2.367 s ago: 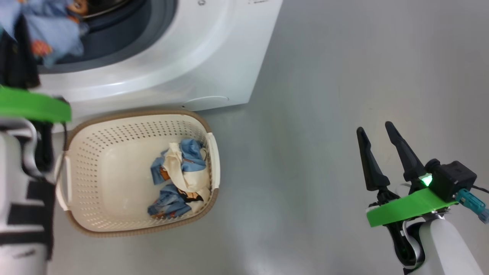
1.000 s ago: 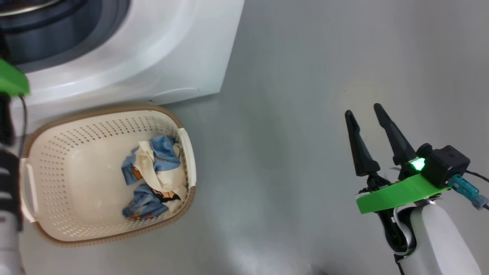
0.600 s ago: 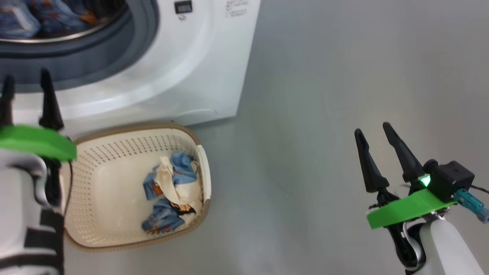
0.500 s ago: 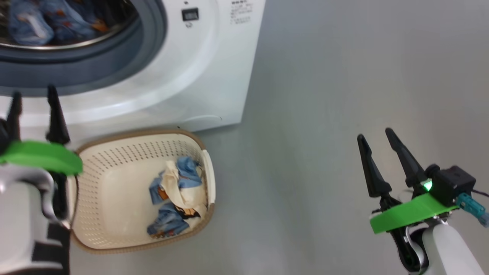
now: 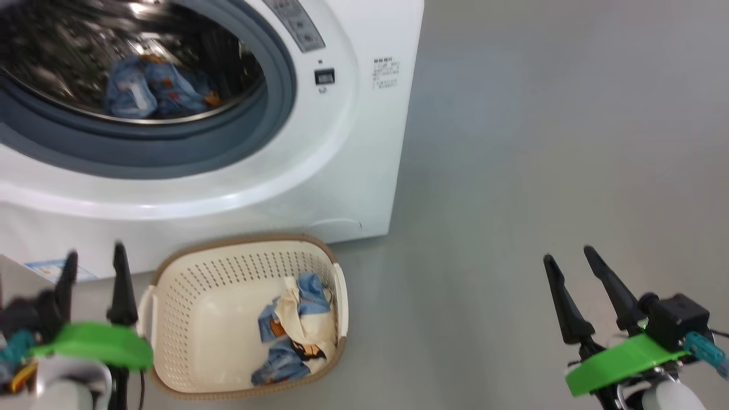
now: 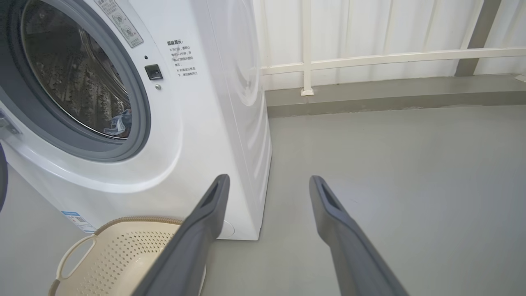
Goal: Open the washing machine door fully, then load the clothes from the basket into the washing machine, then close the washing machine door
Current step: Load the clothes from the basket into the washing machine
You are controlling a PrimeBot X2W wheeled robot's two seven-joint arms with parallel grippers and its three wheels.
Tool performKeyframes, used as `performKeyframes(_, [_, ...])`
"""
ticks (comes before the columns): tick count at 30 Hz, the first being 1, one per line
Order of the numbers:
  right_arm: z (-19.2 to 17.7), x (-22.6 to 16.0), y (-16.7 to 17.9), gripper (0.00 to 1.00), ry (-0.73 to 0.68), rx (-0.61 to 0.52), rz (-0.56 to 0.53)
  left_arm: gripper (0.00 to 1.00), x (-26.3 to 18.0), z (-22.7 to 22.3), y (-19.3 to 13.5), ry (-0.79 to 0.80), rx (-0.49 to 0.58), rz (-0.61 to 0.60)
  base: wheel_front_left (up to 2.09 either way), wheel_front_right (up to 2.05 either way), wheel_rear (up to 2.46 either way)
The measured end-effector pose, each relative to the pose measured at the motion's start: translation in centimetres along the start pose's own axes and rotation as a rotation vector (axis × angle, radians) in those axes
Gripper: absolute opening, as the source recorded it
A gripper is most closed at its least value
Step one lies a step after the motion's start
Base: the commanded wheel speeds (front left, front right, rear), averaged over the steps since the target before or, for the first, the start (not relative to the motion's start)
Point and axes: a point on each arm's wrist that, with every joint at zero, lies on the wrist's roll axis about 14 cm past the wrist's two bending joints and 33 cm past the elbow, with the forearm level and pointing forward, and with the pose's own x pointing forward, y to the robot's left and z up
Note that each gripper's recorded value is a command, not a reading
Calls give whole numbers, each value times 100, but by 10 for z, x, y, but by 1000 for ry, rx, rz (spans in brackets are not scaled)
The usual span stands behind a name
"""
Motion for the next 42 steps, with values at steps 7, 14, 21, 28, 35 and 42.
performKeyframes(7, [3,-20,-1,100,-2,-7,2,100,-41,1,9,1,9,21,0,0,0])
performKeyframes(14, [4,-40,-4,100,-1,-10,-5,100,-79,4,15,-10,17,39,0,0,0])
performKeyframes(21, [1,-54,-3,100,3,-6,-5,100,-106,10,20,-31,26,55,0,0,0])
performKeyframes(28, [5,-53,-1,100,-8,-7,4,100,-121,10,25,-34,24,75,0,0,0])
performKeyframes(35, [4,-52,0,100,-4,-7,7,100,-122,7,28,-25,24,84,0,0,0])
performKeyframes(42, [0,-50,-1,100,9,-5,3,100,-121,2,29,-9,20,90,0,0,0])
